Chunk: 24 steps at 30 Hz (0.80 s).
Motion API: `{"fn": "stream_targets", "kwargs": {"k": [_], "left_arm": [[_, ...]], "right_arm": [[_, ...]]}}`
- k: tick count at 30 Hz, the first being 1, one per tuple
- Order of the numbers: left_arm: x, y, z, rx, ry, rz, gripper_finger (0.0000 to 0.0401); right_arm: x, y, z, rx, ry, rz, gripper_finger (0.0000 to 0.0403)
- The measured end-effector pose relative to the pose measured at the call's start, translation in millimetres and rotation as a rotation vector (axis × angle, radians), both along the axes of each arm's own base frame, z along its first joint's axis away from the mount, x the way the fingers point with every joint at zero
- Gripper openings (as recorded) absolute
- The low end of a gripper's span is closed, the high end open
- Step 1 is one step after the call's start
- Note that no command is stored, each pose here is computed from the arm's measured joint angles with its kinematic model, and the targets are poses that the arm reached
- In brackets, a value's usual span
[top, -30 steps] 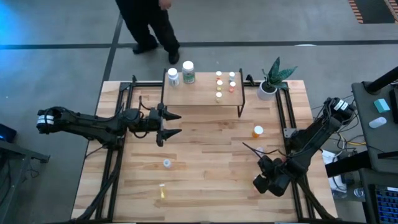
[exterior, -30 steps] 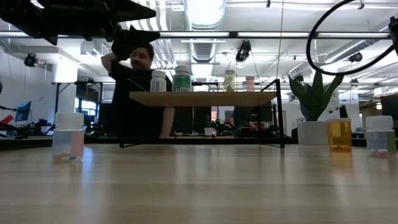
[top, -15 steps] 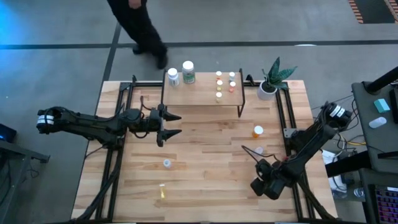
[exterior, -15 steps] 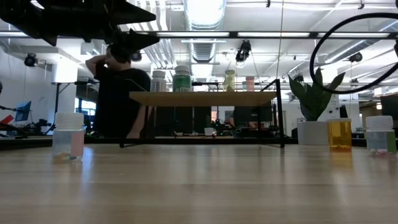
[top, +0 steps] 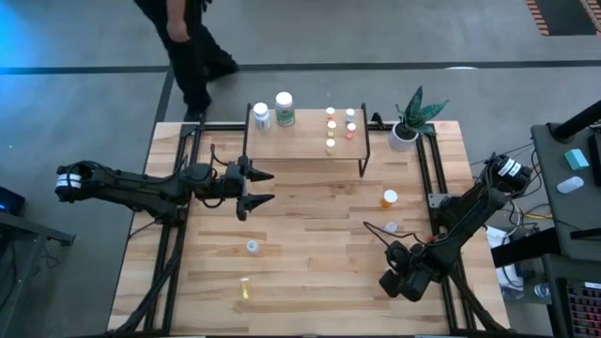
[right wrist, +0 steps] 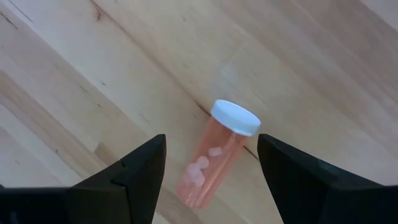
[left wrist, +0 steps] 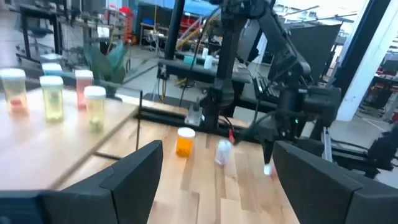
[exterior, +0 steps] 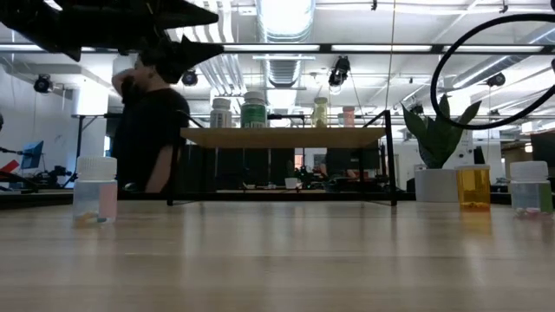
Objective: Pick and place medicine bottles onto shelf by color
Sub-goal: Put the pink pill bottle on the shelf
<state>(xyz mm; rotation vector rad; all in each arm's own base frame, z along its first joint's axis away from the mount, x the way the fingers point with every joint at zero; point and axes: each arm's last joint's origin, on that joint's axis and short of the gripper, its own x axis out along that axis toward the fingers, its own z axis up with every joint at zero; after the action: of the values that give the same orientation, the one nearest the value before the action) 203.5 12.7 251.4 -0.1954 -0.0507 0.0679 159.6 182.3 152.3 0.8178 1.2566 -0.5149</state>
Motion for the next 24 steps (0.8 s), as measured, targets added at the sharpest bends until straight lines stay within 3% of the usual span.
{"fn": "stream_targets", "kwargs": {"k": [6,17,24], "left_arm": [[-11,2,31,0.067,-0.094,0.020,0.0288],[1,2,4,0.044,0.026,0.006,0.0288],[8,2,1,0.046,-0.013,0.010,0.0288]], "right_arm": [[1,0,0,-0.010,-0.015,-0.011,0.0242],[1,0,0,0.001,-0.017,-0.034,0.0242],[2,2,-1,0.000,-0.029,0.002,0.0242]]}}
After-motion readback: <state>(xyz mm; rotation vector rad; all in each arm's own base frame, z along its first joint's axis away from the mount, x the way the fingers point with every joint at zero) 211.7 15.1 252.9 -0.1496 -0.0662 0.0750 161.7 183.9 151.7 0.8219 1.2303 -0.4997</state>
